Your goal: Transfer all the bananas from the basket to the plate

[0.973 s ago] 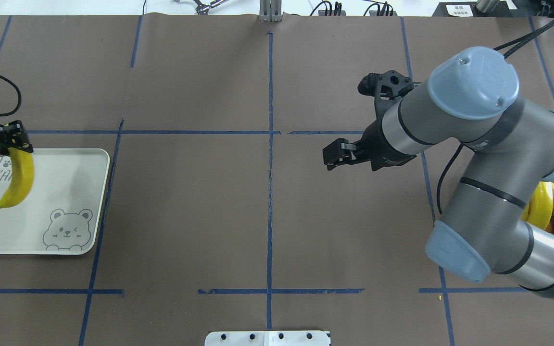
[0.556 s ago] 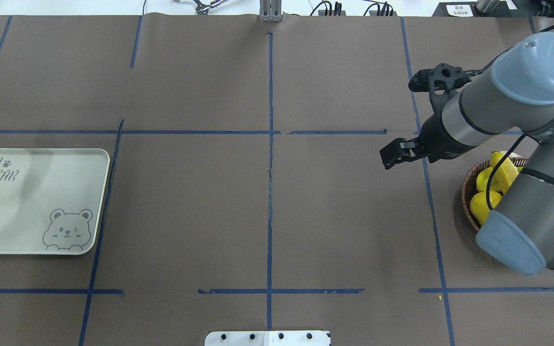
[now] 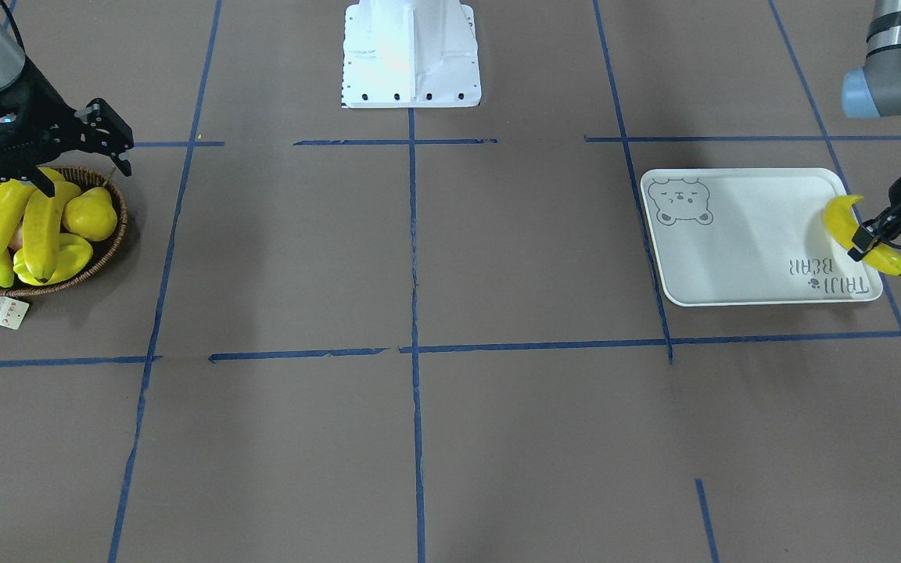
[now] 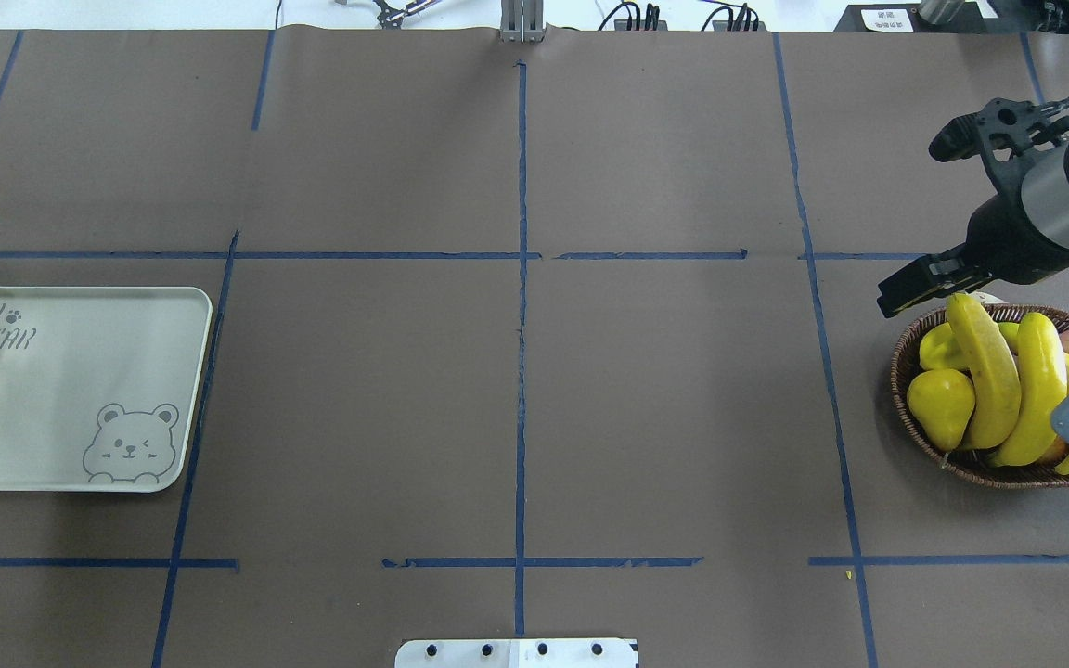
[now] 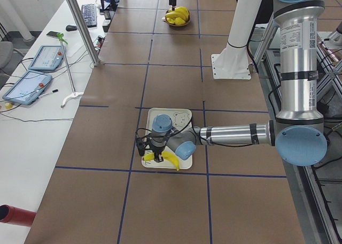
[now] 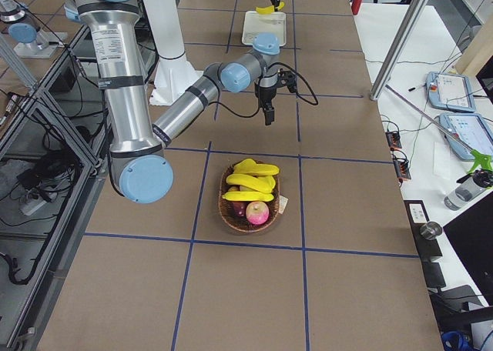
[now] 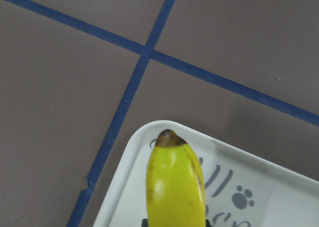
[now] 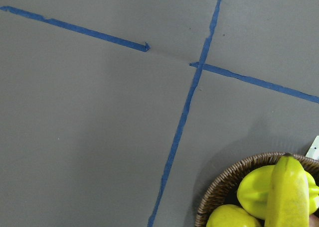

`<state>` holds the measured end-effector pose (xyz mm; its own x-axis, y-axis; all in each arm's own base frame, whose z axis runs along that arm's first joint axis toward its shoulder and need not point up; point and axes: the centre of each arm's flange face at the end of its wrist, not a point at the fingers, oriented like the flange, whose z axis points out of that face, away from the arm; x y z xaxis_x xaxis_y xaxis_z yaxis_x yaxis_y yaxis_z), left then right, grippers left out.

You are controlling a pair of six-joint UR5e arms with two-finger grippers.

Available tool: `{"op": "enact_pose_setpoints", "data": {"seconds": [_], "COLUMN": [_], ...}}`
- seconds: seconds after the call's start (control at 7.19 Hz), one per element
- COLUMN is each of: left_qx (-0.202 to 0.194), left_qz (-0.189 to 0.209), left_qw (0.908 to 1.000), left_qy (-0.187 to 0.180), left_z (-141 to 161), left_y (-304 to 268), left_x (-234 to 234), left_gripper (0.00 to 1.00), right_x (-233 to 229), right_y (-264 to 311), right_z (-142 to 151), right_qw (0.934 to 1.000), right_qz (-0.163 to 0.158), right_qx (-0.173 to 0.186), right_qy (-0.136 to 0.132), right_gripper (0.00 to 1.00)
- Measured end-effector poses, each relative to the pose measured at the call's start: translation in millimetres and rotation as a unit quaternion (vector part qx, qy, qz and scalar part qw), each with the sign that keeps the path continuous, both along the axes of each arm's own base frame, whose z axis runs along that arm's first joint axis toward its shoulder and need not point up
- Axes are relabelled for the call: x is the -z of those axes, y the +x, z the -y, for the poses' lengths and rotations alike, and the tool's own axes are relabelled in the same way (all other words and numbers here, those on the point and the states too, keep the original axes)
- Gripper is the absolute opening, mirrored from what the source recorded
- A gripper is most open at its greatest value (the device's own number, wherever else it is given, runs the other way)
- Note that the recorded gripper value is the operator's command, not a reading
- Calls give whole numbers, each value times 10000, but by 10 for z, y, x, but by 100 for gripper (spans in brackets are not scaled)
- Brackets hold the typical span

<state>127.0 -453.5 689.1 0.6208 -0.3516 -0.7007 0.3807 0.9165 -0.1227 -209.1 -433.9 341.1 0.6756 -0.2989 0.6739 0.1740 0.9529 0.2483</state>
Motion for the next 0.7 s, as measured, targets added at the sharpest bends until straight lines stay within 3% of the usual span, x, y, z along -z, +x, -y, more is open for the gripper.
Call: {"op": "enact_pose_setpoints", "data": {"seconds": [0.28,0.7], "left_qx": [-79,-145], "left_qz": [-353,-1075], "left_qw": [9993,9933], "left_qy": [82,407], "left_z": [6,113], "left_y": [-65,-310], "left_x": [82,718], "left_gripper": [100,100], "right_x": [-150,-558], "right_y": [173,422], "right_z": [-85,-370], "right_qw": [9999,9994], "right_qz": [-85,-260], "right_qx": [99,224], "right_qy": [77,72], "right_gripper": [99,99]}}
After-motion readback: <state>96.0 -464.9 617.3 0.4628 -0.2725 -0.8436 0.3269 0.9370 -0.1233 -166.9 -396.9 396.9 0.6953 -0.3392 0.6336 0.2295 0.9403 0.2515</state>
